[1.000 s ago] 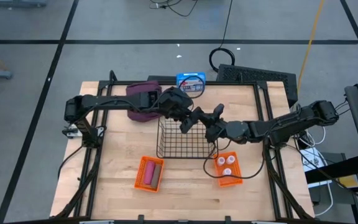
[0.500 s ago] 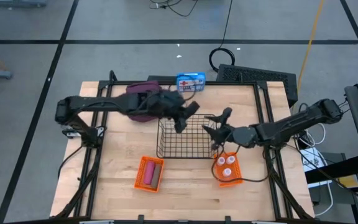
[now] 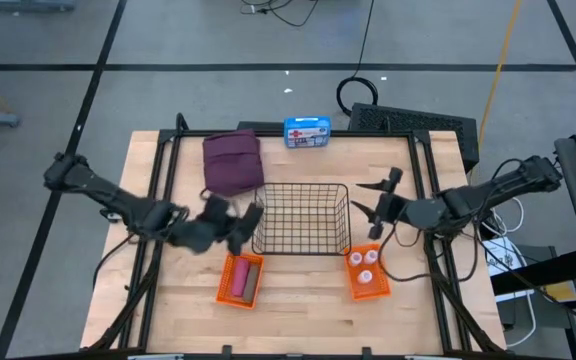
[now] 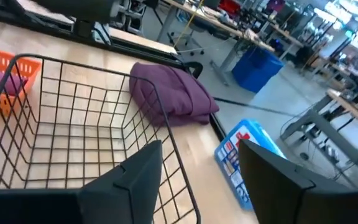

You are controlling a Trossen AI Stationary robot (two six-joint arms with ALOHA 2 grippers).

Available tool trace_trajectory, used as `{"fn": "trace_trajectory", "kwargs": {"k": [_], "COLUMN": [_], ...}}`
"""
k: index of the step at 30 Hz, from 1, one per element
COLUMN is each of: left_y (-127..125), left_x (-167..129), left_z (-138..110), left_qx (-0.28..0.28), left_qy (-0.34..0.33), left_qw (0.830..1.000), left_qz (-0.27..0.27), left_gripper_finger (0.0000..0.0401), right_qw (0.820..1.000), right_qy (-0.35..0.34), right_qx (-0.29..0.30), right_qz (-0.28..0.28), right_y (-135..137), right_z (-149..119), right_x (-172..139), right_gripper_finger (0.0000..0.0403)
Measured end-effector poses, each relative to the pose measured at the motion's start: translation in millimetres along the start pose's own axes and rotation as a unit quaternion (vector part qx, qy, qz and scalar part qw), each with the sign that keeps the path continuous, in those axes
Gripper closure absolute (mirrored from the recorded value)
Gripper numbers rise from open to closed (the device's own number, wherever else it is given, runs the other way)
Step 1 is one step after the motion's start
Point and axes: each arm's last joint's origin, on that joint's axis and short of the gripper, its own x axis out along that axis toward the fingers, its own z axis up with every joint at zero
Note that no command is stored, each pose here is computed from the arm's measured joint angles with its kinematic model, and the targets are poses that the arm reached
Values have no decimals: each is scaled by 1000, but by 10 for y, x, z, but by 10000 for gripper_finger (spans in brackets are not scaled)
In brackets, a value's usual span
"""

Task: Pick & Place Medicine items
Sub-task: Put the black bandage into the left orange basket

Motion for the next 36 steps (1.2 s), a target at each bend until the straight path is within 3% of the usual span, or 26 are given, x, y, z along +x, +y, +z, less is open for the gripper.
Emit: {"fn": "trace_trajectory", "kwargs": {"k": [7,14,19,26,36], "left_y": [151,229,197,191,193], "left_x": [-265,-82,26,105,133], "left_z": [-611,-1147,-1421,-1575,-1582], "left_qx": [-130,-205,-234,-217,-202], "left_qy": [71,122,134,152,189], "left_qw": [989,970,961,961,958], "left_qz": [-14,51,67,72,77], "left_gripper_finger": [339,339,339,337,147], "right_qw": [1000,1000,1000,1000,1000], "right_qy": [10,7,7,7,7], "right_qx": [25,23,17,10,8], "right_qz": [8,7,7,7,7], "right_y": [-8,3,3,2,1], "right_z": [-34,-25,-25,-25,-26], "right_x": [-48,-34,-34,-33,-34], "right_gripper_finger": [222,234,237,237,237]}}
